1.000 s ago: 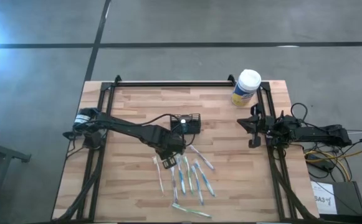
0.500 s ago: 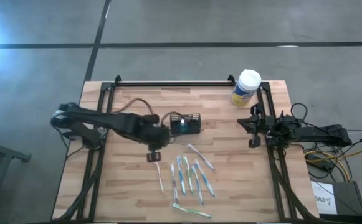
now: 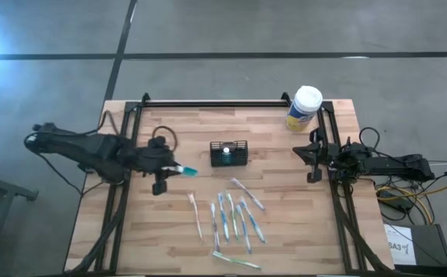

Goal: Pick & Place toothbrushing station
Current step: Put the mouthwash into the mesh organizer

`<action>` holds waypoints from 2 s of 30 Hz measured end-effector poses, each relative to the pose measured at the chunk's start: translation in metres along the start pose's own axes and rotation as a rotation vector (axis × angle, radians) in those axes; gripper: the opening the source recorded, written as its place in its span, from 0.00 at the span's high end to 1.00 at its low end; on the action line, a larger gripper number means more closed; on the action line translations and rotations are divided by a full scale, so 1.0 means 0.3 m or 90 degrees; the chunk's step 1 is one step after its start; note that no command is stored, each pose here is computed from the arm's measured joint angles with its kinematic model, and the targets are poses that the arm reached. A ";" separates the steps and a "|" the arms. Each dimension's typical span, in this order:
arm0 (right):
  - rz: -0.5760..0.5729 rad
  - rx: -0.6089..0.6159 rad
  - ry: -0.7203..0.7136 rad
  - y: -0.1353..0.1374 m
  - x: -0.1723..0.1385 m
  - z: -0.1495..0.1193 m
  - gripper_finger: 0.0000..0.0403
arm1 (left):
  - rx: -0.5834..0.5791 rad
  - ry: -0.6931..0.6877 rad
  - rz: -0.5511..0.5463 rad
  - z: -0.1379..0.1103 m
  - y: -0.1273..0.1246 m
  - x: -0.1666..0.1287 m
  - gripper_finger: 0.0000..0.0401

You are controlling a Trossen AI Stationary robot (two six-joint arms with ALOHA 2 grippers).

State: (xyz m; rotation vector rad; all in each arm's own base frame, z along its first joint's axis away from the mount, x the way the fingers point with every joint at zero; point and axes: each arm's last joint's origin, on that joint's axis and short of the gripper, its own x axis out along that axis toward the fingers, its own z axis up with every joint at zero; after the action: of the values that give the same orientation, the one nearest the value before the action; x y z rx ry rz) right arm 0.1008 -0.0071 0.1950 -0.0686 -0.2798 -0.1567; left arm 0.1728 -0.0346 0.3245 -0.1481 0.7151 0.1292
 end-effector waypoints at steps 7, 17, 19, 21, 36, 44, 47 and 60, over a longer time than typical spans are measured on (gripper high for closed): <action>0.000 0.000 0.000 0.000 0.000 0.000 0.98 | -0.058 -0.094 -0.084 -0.117 0.033 0.005 0.76; 0.000 0.000 0.000 0.000 0.000 0.000 0.98 | -0.124 -0.110 -0.098 -0.232 0.061 0.054 0.76; 0.000 0.000 0.000 0.000 0.000 0.000 0.98 | -0.139 -0.100 -0.096 -0.255 0.066 0.065 0.76; 0.000 0.000 0.000 0.000 0.000 0.000 0.98 | -0.155 -0.090 -0.093 -0.278 0.071 0.078 0.76; -0.001 0.000 0.000 0.000 0.000 0.000 0.98 | -0.177 -0.085 -0.092 -0.313 0.079 0.093 0.76; -0.001 -0.001 0.000 0.000 0.000 0.000 0.98 | -0.129 -0.086 -0.089 -0.303 0.076 0.093 0.76; -0.001 -0.002 0.000 0.000 0.000 0.000 0.98 | -0.108 -0.105 -0.094 -0.250 0.067 0.069 0.76; 0.000 0.000 0.002 0.000 0.000 -0.001 0.98 | 0.067 -0.017 0.059 0.152 0.052 -0.101 0.76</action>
State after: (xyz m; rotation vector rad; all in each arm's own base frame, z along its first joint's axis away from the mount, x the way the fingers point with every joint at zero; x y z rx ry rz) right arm 0.1010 -0.0071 0.1948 -0.0687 -0.2770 -0.1575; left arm 0.1770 -0.0131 0.3771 -0.0133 0.7011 0.1810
